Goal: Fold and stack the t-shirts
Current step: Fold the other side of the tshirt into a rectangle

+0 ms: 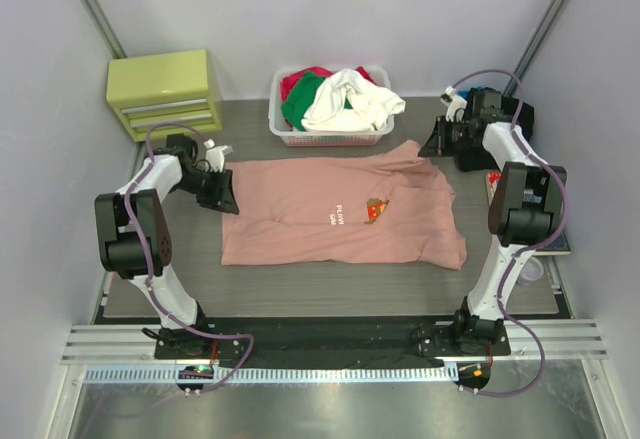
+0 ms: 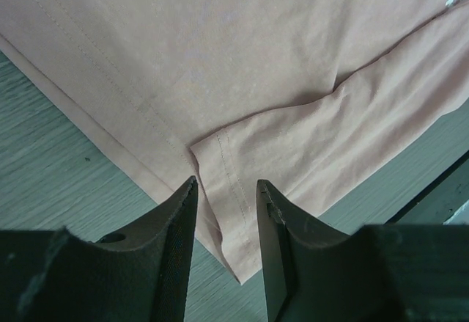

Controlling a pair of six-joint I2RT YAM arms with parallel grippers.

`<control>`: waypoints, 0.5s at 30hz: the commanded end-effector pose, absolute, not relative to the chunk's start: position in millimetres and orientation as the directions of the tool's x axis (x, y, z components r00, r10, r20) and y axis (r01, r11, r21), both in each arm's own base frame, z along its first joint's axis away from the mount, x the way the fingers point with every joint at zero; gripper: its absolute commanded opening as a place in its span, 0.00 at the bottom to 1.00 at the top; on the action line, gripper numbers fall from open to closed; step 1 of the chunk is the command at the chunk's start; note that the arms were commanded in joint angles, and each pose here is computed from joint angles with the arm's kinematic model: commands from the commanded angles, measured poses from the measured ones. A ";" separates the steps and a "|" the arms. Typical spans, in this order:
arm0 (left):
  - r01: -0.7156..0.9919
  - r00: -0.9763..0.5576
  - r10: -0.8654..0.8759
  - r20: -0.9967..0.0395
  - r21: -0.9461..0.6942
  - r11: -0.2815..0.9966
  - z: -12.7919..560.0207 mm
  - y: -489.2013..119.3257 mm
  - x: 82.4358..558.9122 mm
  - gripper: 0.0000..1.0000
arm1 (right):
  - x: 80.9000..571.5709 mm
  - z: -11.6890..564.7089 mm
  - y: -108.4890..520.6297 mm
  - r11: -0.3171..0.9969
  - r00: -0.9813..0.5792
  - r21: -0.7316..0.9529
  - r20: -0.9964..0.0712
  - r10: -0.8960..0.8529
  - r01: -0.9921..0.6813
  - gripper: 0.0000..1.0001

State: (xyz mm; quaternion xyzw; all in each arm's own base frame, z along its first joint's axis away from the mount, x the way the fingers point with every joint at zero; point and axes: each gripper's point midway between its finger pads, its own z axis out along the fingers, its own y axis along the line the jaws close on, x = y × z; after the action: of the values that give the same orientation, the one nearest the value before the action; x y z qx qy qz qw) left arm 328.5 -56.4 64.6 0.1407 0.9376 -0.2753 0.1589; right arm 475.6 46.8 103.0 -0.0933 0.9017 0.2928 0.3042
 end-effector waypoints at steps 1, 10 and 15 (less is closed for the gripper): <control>0.372 -0.896 0.194 -0.400 -0.435 0.820 66.8 -54.5 329.4 0.39 | 441.6 126.0 59.5 0.773 -0.755 0.452 -0.653 -0.053 -0.445 0.01; 0.375 -0.896 0.208 -0.393 -0.417 0.828 61.2 -50.6 330.1 0.39 | 365.8 133.8 69.0 0.736 -0.754 0.448 -0.645 -0.126 -0.507 0.46; 0.375 -0.896 0.210 -0.391 -0.415 0.829 59.3 -50.9 328.3 0.39 | 361.7 146.3 61.9 0.759 -0.724 0.396 -0.675 -0.141 -0.517 0.58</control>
State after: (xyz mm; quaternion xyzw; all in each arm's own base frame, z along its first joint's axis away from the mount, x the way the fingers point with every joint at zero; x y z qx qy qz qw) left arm 323.9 -51.3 54.8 0.1423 0.9449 -0.2542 0.1492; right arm 360.4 64.8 117.3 -0.1546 0.8970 0.3098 0.2746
